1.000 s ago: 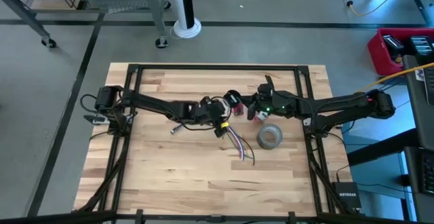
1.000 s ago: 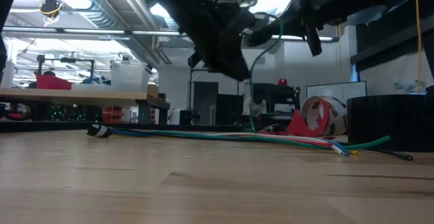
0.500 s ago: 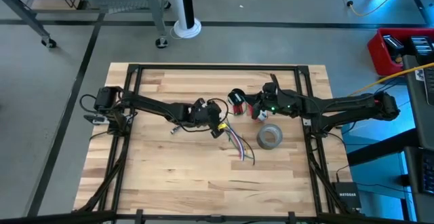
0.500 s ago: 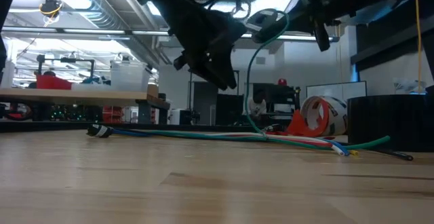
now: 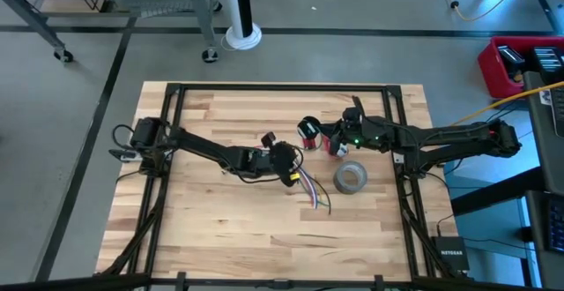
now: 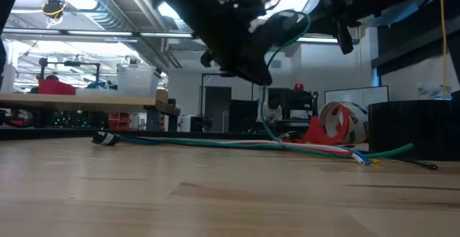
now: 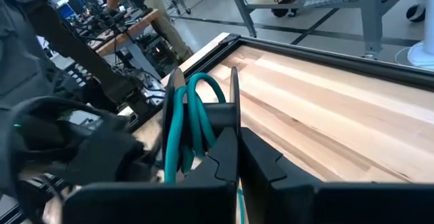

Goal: Coil cords
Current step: Coil green wire onto the spool

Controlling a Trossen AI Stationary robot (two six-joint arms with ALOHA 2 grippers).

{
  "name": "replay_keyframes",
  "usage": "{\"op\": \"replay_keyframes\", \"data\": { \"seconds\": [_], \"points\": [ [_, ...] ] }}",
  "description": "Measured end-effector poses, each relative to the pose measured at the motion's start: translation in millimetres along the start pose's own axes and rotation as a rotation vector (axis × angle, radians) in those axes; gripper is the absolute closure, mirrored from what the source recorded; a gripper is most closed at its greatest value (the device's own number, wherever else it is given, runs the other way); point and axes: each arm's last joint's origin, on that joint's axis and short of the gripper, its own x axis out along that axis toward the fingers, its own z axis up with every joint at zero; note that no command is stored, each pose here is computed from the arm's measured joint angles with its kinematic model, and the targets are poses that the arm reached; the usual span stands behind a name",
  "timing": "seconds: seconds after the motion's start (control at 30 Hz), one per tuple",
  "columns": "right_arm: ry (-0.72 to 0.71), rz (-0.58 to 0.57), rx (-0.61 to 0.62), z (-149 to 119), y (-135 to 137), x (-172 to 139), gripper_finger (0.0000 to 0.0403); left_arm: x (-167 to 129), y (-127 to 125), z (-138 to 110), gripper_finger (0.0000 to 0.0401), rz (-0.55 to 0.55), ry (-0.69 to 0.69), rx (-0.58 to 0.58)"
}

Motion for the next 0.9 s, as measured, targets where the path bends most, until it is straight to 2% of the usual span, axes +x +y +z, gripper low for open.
{"op": "replay_keyframes", "data": {
  "seconds": [0.3, 0.9],
  "points": [
    [-0.002, 0.002, 0.001, 0, 0, 0, 0.0400, 6, -8, -11, 0.0337, 0.156, -0.050, -0.044],
    [-0.006, 0.006, 0.002, 1, 0, 0, 0.0398, 11, -6, -9, 0.0354, 0.201, -0.091, -0.050]
  ]
}}
